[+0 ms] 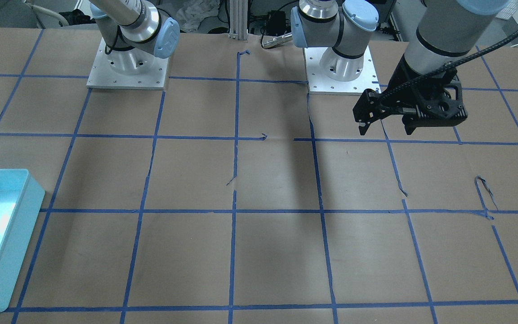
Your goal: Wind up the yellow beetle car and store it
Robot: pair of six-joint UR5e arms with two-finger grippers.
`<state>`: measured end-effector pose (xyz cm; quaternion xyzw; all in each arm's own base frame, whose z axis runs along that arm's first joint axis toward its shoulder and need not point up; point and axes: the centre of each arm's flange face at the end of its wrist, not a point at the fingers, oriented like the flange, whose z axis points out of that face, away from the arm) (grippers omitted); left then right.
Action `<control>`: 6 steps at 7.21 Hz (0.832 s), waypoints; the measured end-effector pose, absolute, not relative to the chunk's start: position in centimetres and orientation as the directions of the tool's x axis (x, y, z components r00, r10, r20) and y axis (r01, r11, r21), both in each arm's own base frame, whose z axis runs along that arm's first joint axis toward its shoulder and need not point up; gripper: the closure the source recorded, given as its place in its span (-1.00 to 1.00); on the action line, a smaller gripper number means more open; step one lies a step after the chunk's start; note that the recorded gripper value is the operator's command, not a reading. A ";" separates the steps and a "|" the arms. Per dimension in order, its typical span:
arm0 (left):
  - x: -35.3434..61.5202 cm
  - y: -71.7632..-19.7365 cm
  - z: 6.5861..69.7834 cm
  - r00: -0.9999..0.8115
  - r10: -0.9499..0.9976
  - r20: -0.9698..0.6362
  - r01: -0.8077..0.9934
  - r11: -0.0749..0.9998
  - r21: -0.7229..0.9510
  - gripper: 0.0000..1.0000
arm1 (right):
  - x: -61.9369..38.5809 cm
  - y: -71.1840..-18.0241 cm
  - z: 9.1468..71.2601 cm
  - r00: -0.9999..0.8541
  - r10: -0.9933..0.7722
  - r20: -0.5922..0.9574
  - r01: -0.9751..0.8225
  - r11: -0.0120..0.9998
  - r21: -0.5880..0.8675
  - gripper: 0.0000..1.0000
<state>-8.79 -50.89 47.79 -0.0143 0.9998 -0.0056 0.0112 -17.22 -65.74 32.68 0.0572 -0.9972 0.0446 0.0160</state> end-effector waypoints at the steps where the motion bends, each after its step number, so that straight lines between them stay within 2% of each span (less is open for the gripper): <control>1: -8.8 -50.9 47.6 -0.999 -0.029 -0.021 -0.028 1.000 -0.009 -1.00 | -12.1 -64.5 37.2 -0.995 -0.094 0.030 -0.096 0.992 -0.081 -1.00; 3: -8.8 -50.8 47.5 -0.999 -0.029 -0.021 -0.028 1.000 -0.008 -1.00 | -0.6 -61.1 44.0 -0.999 -0.029 0.018 -0.030 0.997 -0.071 -1.00; 6: -8.8 -50.8 47.5 -0.999 -0.029 -0.020 -0.028 1.000 -0.009 -1.00 | 12.5 -55.3 49.3 -0.999 -0.046 -0.004 -0.045 0.995 -0.094 -1.00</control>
